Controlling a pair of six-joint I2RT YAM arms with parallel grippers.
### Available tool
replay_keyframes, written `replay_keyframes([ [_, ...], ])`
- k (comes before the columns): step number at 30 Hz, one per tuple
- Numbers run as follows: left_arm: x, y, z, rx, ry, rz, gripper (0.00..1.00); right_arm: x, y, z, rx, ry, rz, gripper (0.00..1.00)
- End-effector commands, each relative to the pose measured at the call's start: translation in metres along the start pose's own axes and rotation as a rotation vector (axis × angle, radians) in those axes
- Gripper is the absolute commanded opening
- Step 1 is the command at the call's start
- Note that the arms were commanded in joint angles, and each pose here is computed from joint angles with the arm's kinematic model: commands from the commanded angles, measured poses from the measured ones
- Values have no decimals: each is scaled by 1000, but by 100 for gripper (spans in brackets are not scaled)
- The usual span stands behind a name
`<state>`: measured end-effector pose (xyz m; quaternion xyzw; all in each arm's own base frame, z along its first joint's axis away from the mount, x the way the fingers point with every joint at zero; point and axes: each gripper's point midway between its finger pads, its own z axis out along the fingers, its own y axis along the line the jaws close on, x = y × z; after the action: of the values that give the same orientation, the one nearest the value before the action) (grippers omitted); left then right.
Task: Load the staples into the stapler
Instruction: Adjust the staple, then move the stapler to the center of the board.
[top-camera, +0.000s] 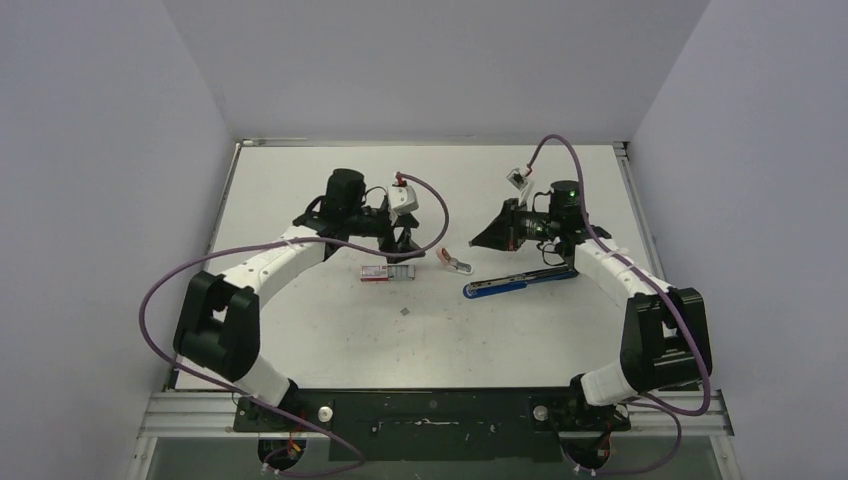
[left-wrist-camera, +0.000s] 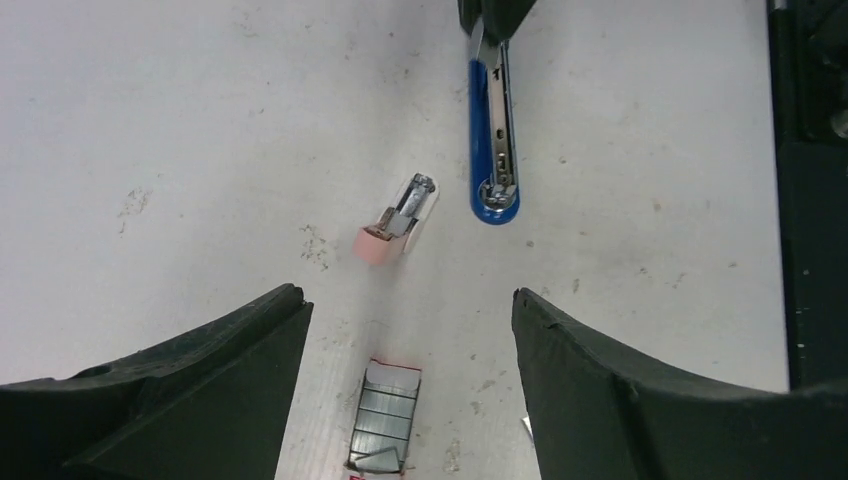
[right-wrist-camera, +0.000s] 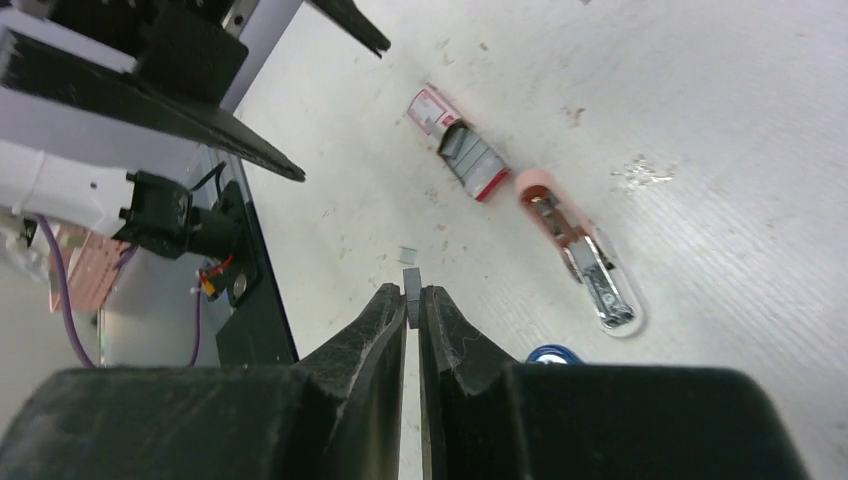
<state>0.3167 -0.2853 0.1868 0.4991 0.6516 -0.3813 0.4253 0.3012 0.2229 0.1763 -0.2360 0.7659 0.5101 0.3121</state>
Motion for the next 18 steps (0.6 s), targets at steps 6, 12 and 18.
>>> replay_keyframes([
  [6, 22, 34, 54, 43, 112, 286, 75, -28, -20, -17, 61, -113, 7, 5],
  [12, 43, 43, 78, 107, 207, 335, 76, -19, -24, -23, 82, -73, -31, 5],
  [18, 61, 39, 90, 171, 269, 360, 71, -11, -32, -31, 104, -65, -27, 5],
])
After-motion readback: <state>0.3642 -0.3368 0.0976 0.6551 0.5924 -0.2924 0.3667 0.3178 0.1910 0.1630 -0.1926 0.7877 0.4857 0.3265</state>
